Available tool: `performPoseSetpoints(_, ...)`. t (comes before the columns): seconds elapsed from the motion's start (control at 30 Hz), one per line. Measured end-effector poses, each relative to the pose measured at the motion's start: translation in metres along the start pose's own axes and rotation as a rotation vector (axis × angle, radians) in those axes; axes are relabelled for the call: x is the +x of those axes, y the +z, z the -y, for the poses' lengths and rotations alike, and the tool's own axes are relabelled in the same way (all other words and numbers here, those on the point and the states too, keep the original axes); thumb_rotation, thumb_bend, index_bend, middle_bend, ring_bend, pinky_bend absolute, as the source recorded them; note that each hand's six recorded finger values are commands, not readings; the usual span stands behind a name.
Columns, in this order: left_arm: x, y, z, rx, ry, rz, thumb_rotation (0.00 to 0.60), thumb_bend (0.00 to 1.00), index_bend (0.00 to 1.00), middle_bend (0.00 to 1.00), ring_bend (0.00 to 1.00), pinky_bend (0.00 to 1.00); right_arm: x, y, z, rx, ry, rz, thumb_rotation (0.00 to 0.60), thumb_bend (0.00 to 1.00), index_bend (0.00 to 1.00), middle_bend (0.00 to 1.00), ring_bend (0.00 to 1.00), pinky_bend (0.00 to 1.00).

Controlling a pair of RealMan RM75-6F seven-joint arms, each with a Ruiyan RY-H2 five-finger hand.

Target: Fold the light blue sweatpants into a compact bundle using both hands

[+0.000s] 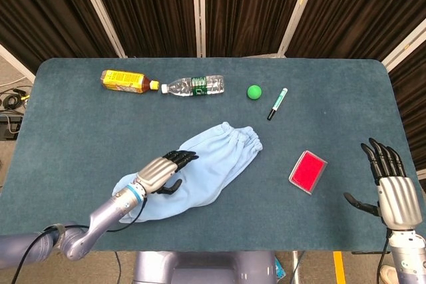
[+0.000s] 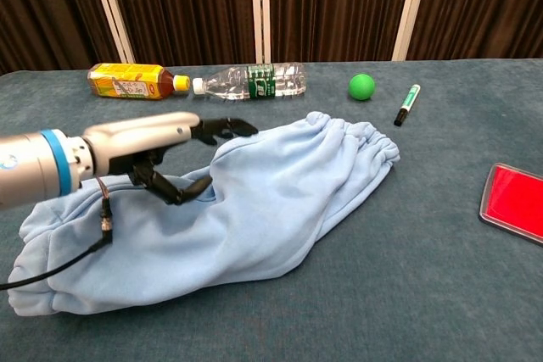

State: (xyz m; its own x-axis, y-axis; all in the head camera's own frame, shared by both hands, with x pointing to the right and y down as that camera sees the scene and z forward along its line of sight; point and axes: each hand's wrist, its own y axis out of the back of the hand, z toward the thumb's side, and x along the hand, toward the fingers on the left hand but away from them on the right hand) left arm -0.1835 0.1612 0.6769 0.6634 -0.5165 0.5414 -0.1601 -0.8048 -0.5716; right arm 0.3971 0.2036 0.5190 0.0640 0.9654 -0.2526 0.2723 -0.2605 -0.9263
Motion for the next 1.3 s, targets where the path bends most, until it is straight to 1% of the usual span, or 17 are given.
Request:
performPoseSetpoints(0.17,-0.017,0.002,-0.02,0.02,0.06,0.055,0.6,0.66,0.0,0.0,0.0,0.06,0.0,0.001,-0.001,-0.002,-0.002,-0.002,0.6,0.0,0.03,0.0,0.0,0.0)
performPoseSetpoints(0.27,-0.035,-0.003,-0.026,0.054,0.054,0.072,0.6,0.65,0.0,0.0,0.0,0.06,0.001,0.002,0.0,-0.004,0.0,-0.004,0.6,0.0,0.03,0.0,0.0,0.0)
performPoseSetpoints(0.37,-0.057,-0.011,-0.025,0.085,0.032,0.082,0.6,0.63,0.0,0.0,0.0,0.06,0.001,0.003,0.0,-0.002,0.002,-0.007,0.6,0.0,0.03,0.0,0.0,0.0)
performPoseSetpoints(0.43,-0.075,-0.019,-0.021,0.107,0.015,0.085,0.6,0.6,0.0,0.0,0.0,0.06,0.002,0.004,0.0,-0.001,0.005,-0.009,0.6,0.0,0.03,0.0,0.0,0.0)
performPoseSetpoints(0.53,-0.103,-0.035,-0.015,0.148,-0.002,0.084,0.6,0.58,0.0,0.0,0.0,0.06,0.002,0.005,0.001,0.0,0.009,-0.01,0.6,0.0,0.03,0.0,0.0,0.0)
performPoseSetpoints(0.63,-0.126,-0.052,-0.016,0.181,0.007,0.083,0.6,0.58,0.0,0.0,0.0,0.06,0.003,0.005,0.001,0.001,0.009,-0.009,0.6,0.0,0.02,0.0,0.0,0.0)
performPoseSetpoints(0.8,-0.155,-0.077,-0.016,0.219,0.019,0.066,0.6,0.58,0.0,0.0,0.0,0.06,0.003,0.006,0.002,0.002,0.013,-0.011,0.6,0.0,0.03,0.0,0.0,0.0)
performPoseSetpoints(0.9,-0.168,-0.091,-0.014,0.252,0.01,0.051,0.6,0.57,0.03,0.0,0.0,0.06,0.003,0.008,0.003,0.002,0.016,-0.014,0.6,0.0,0.03,0.0,0.0,0.0)
performPoseSetpoints(1.0,-0.179,-0.107,-0.009,0.294,-0.002,0.038,0.6,0.52,0.05,0.0,0.0,0.06,0.004,0.007,0.003,0.002,0.016,-0.013,0.6,0.0,0.03,0.0,0.0,0.0)
performPoseSetpoints(1.1,-0.185,-0.118,-0.002,0.311,-0.012,0.031,0.6,0.48,0.05,0.0,0.0,0.06,0.004,0.008,0.003,0.001,0.015,-0.013,0.6,0.0,0.03,0.0,0.0,0.0)
performPoseSetpoints(1.2,-0.184,-0.124,0.005,0.308,-0.011,0.033,0.6,0.47,0.04,0.0,0.0,0.06,0.003,0.007,0.003,0.002,0.016,-0.011,0.6,0.0,0.03,0.0,0.0,0.0)
performPoseSetpoints(1.3,-0.179,-0.124,0.012,0.302,0.006,0.05,0.6,0.42,0.01,0.0,0.0,0.04,0.003,0.007,0.003,0.002,0.015,-0.011,0.6,0.0,0.03,0.0,0.0,0.0)
